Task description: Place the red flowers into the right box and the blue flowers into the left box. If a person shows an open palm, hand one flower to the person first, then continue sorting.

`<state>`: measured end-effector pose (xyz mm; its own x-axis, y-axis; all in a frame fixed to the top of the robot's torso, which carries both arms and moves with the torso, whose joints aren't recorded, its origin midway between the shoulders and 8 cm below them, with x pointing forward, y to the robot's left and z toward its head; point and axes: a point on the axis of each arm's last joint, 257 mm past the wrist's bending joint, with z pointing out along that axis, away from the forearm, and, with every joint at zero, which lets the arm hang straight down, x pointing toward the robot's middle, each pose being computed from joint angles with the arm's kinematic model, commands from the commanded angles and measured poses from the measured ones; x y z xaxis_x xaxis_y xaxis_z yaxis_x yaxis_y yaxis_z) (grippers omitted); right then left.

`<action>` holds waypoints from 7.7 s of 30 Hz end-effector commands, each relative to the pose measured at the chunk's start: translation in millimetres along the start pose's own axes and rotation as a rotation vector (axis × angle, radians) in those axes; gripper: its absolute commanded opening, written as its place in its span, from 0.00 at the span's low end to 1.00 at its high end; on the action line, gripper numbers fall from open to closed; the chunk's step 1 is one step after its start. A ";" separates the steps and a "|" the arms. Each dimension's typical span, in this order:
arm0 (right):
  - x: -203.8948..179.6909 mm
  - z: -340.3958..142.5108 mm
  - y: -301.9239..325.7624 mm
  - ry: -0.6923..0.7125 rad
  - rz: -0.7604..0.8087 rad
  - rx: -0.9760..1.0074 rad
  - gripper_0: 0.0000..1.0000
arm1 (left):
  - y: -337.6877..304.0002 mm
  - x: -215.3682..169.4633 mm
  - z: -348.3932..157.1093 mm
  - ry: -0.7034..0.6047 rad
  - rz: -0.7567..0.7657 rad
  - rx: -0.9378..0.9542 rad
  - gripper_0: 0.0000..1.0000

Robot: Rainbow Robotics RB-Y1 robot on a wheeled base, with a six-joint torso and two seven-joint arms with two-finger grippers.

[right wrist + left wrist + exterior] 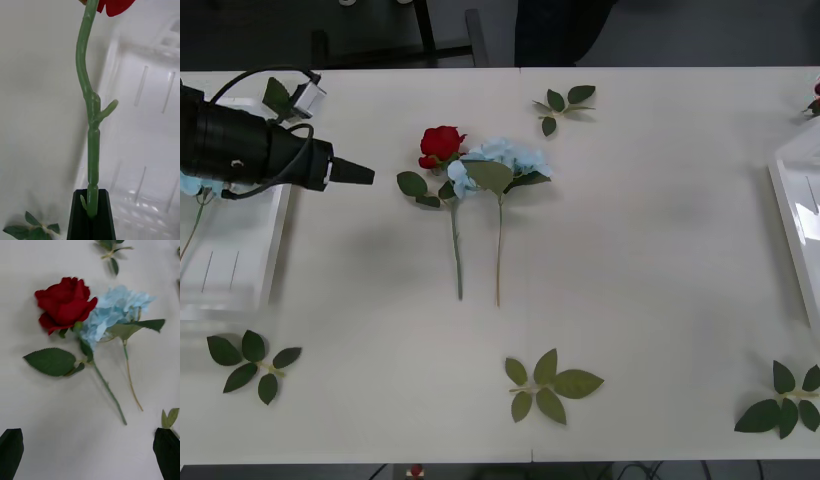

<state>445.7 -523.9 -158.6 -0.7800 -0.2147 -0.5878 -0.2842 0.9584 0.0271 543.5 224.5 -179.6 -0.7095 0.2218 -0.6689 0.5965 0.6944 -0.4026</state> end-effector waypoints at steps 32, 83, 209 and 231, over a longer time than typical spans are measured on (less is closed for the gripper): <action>70.9 61.6 -44.1 0.067 0.081 0.171 0.72 | 0.0 13.6 62.0 0.074 -0.756 -0.806 1.00; -189.5 50.6 319.8 -0.579 -0.194 -0.785 0.75 | 17.9 42.0 163.3 -0.046 -0.609 -0.892 0.00; -152.7 108.5 477.4 -0.508 -0.089 -1.104 0.75 | -247.0 -114.5 109.0 -0.480 0.124 0.651 0.00; -159.6 105.3 512.4 -0.541 -0.065 -1.157 0.00 | -244.4 -117.0 109.1 -0.489 0.114 0.642 0.00</action>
<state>477.5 14.2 -163.7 -0.5627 0.0866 -0.8221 -0.8011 0.1883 0.5681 525.7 -39.9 -80.3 -0.4990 -0.1525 -0.8531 0.8433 0.1410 -0.5185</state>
